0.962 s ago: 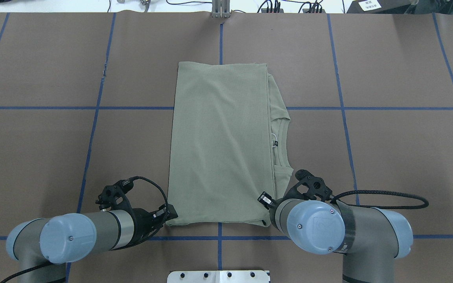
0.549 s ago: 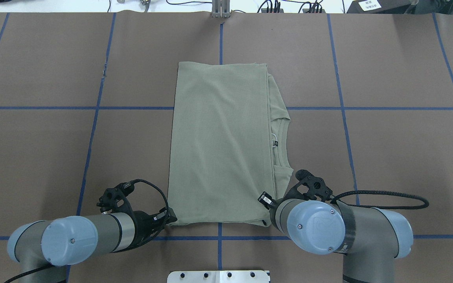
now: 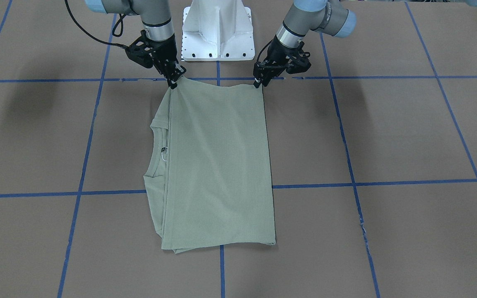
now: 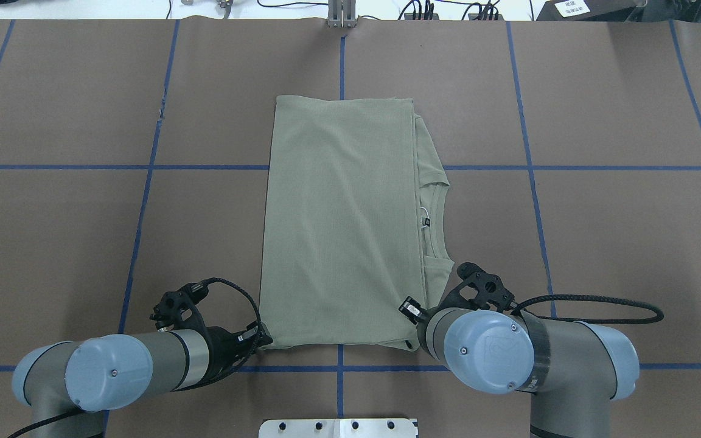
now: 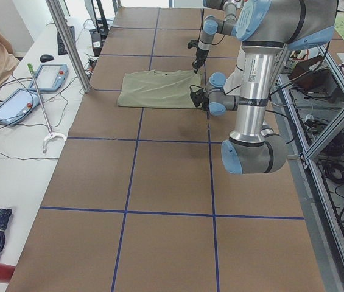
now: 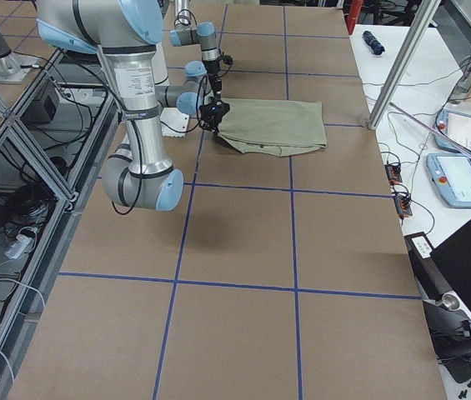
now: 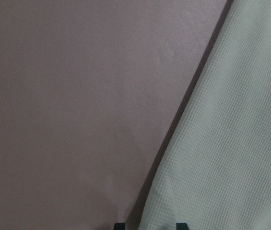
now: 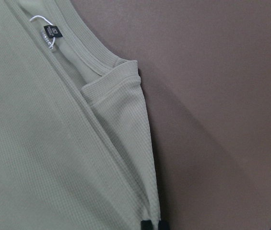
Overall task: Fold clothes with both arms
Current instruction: 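Grasp the near shirt edge with both grippers and pull it toward the robot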
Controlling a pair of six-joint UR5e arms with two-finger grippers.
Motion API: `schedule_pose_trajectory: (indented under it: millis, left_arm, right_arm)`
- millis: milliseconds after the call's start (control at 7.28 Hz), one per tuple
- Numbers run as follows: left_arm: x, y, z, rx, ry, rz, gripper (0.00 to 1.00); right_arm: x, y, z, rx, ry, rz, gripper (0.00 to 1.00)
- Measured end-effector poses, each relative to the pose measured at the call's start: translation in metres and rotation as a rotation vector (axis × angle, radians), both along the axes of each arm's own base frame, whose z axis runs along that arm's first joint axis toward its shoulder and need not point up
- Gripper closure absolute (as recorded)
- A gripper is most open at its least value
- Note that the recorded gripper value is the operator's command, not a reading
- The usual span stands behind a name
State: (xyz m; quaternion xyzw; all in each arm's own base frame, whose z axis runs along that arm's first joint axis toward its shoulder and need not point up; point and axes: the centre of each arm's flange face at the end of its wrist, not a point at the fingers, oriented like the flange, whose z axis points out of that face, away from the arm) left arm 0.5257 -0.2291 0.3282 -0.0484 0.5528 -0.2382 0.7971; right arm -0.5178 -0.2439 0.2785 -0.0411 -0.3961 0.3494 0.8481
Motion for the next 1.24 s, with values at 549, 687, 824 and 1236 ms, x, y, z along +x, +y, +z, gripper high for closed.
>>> schedule_pose_trajectory:
  millis: [549, 687, 824, 1236]
  left_arm:
    - [0.000, 0.000, -0.001, 0.002, 0.001, 0.000, 1.00]
    - [-0.001, 0.000, -0.004, 0.003, 0.008, 0.000, 1.00]
    - [-0.008, 0.001, -0.013, 0.005, 0.027, -0.001, 1.00]
    - [-0.041, 0.035, -0.047, -0.046, 0.120, 0.028, 1.00]
  right_arm:
    - [0.000, 0.000, 0.000, 0.000, 0.000, 0.000, 1.00]
    - [0.000, 0.001, -0.001, 0.000, -0.002, -0.002, 1.00]
    - [-0.001, 0.003, -0.004, 0.002, -0.008, -0.005, 1.00]
    - [0.004, 0.022, -0.016, 0.007, -0.039, -0.038, 1.00]
